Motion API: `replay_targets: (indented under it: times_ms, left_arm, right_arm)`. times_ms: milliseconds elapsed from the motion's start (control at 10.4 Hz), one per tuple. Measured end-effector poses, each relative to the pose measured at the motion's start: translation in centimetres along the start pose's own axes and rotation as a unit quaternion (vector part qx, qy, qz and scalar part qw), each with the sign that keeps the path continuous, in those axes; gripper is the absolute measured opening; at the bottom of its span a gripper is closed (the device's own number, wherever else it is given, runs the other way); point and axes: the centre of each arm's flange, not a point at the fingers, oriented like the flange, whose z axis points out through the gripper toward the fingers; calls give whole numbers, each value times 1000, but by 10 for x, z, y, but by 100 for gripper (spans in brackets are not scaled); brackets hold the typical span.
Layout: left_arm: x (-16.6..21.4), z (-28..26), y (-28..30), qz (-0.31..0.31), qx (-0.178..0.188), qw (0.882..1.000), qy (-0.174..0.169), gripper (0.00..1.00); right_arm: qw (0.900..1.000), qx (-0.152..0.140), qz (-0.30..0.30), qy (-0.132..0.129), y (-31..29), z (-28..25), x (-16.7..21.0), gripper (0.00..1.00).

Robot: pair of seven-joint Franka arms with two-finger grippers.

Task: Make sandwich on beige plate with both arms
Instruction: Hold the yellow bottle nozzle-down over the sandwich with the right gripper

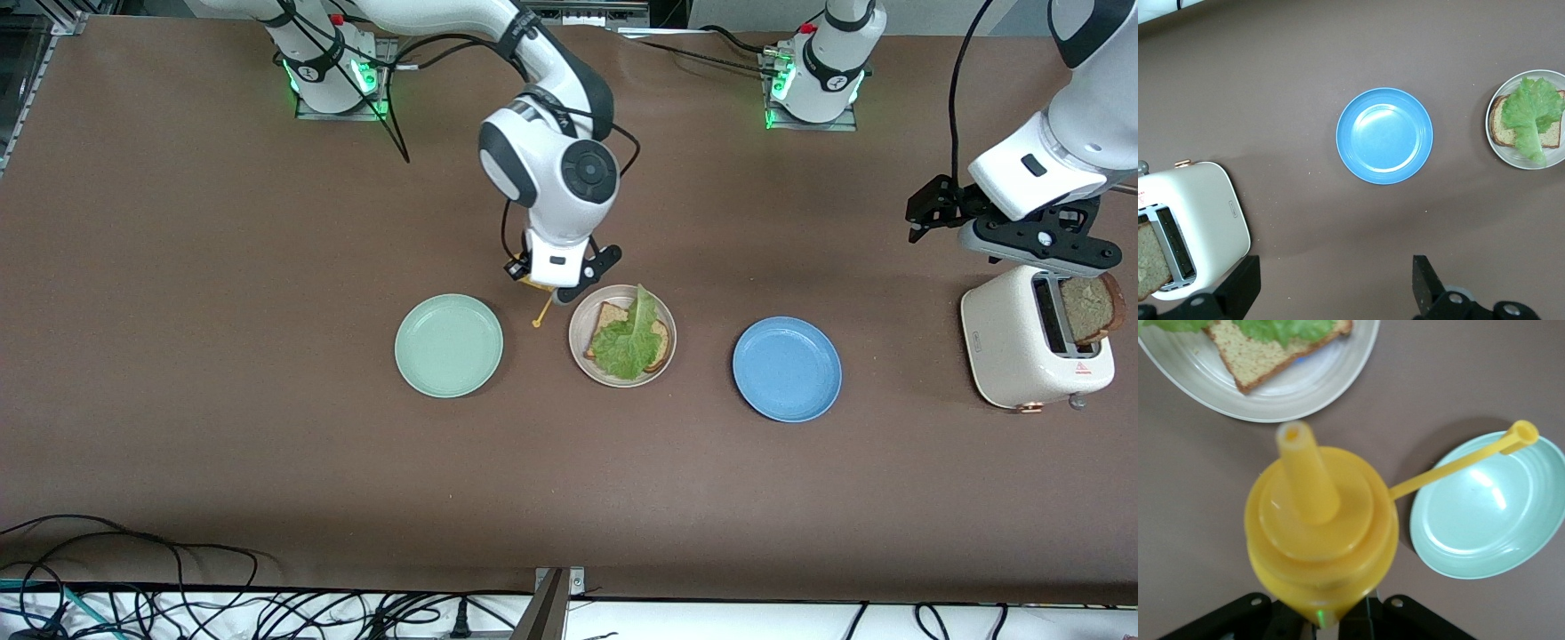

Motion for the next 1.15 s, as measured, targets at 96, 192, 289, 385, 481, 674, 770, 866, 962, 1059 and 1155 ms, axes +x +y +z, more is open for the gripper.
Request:
replay_targets:
  times_ms: [96,192,289,385,481,674,770,866,962,1059,1155]
  left_arm:
    - [0,0,-2,-2,0,1000,0,100]
    - [-1,0,-3,-3,0,1000,0,100]
    - [0,0,-2,-2,0,1000,0,100]
    - [0,0,-1,-1,0,1000,0,100]
    - [0,0,-1,-1,0,1000,0,100]
    - [0,0,-1,-1,0,1000,0,100]
    - [0,0,0,0,0,1000,0,100]
    - [0,-1,0,0,0,1000,1,100]
    - [0,-1,0,0,0,1000,1,100]
    - [0,-1,0,0,0,1000,1,100]
    - [0,-1,0,0,0,1000,1,100]
  right_arm:
    - [1000,-6,-5,-14,-11,7,2,11]
    - [1000,-11,-9,-27,-20,16,5,11]
    - [999,-16,-12,-36,-26,25,9,11]
    - [999,-20,-15,-43,-32,36,13,11]
    - [998,-23,-18,-53,-36,47,15,11]
    - [996,-30,-22,-80,-44,64,15,11]
    - [995,-32,-23,-89,-47,69,14,11]
    - [994,-34,-25,-98,-49,72,12,11]
    - [993,-35,-28,-106,-50,76,12,11]
    - [992,-36,-34,-112,-52,78,12,11]
    - [992,-38,-38,-117,-53,79,12,11]
